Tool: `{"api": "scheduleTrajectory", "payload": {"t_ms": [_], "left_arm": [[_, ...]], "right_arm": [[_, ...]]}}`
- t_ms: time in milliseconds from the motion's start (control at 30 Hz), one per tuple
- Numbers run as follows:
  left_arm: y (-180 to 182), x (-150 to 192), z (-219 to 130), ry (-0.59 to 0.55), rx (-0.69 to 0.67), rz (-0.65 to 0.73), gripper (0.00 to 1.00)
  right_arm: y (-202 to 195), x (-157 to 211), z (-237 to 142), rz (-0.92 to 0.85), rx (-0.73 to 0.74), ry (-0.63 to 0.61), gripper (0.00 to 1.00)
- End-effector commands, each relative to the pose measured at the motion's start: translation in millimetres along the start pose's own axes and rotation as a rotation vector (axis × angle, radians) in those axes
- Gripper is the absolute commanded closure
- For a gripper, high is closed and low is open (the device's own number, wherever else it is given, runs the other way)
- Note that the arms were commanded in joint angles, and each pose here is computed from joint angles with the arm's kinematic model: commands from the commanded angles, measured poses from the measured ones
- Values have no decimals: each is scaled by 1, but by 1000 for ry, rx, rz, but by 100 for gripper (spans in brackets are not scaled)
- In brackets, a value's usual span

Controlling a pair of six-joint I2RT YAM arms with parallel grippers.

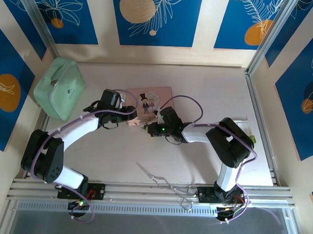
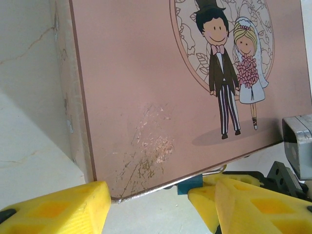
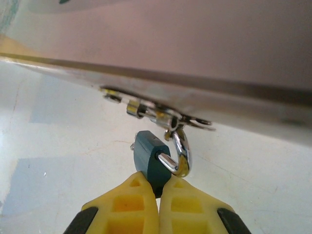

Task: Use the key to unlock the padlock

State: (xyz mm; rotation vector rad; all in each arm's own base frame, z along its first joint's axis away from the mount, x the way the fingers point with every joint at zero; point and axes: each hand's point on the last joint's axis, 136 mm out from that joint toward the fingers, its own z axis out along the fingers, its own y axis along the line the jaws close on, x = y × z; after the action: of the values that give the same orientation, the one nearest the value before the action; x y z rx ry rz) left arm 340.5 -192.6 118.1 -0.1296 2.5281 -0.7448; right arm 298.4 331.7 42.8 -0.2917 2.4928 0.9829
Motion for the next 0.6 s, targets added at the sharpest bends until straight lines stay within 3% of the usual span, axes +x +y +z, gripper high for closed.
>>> {"api": "scheduleTrajectory", "payload": {"t_ms": [0,567], "left_arm": [[6,-8,7,-10,-22,0,38],[9,-7,17,-6,-23,-20,39]], "right_arm": [[-12,41,-3,90,37,132,100],[-15,43,-9,122,22,109,100]]}}
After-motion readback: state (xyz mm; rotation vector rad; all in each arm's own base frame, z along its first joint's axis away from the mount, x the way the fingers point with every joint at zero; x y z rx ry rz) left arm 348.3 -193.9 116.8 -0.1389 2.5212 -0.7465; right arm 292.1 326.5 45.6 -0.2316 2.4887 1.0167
